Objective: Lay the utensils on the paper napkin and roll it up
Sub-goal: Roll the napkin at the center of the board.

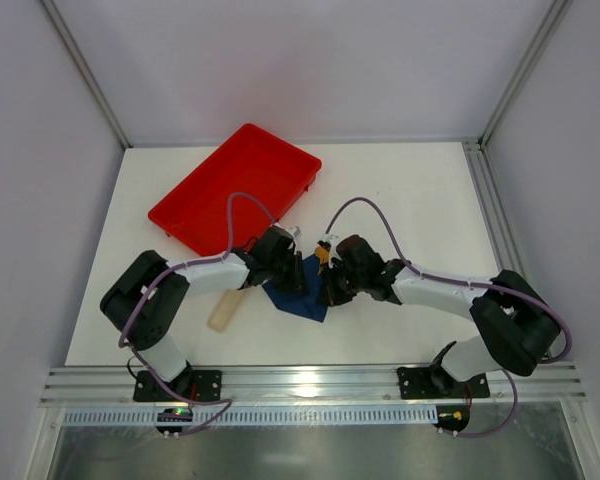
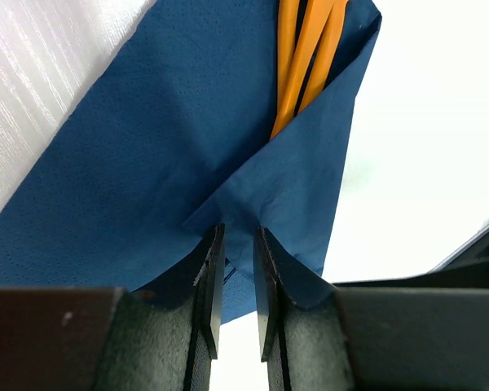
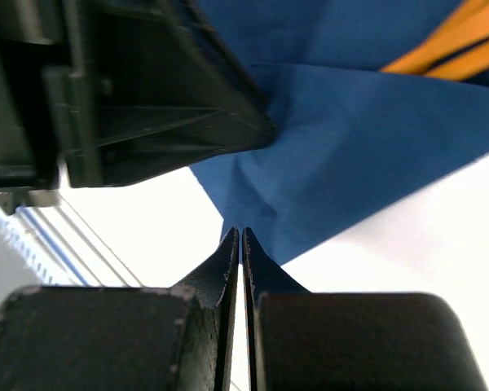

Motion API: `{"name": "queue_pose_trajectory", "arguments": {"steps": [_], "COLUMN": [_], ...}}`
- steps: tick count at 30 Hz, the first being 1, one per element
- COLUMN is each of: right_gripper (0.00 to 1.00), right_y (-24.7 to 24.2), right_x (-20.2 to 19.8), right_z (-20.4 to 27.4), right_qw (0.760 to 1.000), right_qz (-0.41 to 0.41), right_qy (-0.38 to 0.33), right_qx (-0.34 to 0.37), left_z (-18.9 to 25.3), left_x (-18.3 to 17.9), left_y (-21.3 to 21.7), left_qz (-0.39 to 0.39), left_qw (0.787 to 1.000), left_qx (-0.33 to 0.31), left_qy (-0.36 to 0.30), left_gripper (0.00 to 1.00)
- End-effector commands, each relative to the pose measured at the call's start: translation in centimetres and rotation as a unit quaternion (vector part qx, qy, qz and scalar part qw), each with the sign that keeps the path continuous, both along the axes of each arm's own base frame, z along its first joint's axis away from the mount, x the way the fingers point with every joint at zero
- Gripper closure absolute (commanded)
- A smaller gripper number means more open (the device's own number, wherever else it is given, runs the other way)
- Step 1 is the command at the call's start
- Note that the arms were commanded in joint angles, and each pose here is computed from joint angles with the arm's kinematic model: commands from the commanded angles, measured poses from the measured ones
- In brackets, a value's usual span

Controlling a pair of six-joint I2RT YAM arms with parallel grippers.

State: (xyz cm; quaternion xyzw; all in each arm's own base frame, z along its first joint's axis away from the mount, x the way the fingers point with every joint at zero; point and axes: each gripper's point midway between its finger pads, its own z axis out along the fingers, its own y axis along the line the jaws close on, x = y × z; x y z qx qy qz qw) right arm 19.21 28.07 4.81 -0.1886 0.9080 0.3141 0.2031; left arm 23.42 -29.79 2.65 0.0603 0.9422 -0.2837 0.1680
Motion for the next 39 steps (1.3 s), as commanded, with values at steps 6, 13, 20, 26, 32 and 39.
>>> {"name": "queue_pose_trajectory", "arguments": {"steps": [6, 13, 20, 26, 32, 39], "right_gripper": [0.96, 0.96, 0.95, 0.96, 0.96, 0.96], "right_y": [2.5, 1.7, 1.8, 1.8, 1.4, 0.1], "right_x": [-1.0, -2.8, -2.2, -2.5, -4.2, -4.5], "right_z": [1.0, -2.8, -1.1, 0.2, -1.8, -3.7], "right_qw": [0.997, 0.995, 0.996, 0.996, 0.992, 0.994], "right_qz": [0.061, 0.069, 0.067, 0.073, 0.094, 0.072], "right_qy": [0.01, 0.06, 0.036, 0.032, 0.064, 0.078], "right_qx": [0.054, 0.034, 0.041, 0.05, 0.054, 0.018], "left_z": [-0.1, -0.6, -0.8, -0.9, -0.7, -0.6], "left_x": [0.5, 0.5, 0.5, 0.4, 0.4, 0.6], "left_y": [0.0, 0.4, 0.4, 0.5, 0.4, 0.2], "left_qz": [0.003, 0.006, 0.007, 0.008, 0.007, 0.007], "left_qw": [1.0, 1.0, 1.0, 1.0, 1.0, 1.0], "left_qx": [0.006, 0.014, 0.015, 0.019, 0.015, 0.014], "left_qy": [-0.014, -0.012, -0.01, -0.008, -0.007, -0.008], "left_gripper": [0.76, 0.76, 0.76, 0.76, 0.76, 0.76]}}
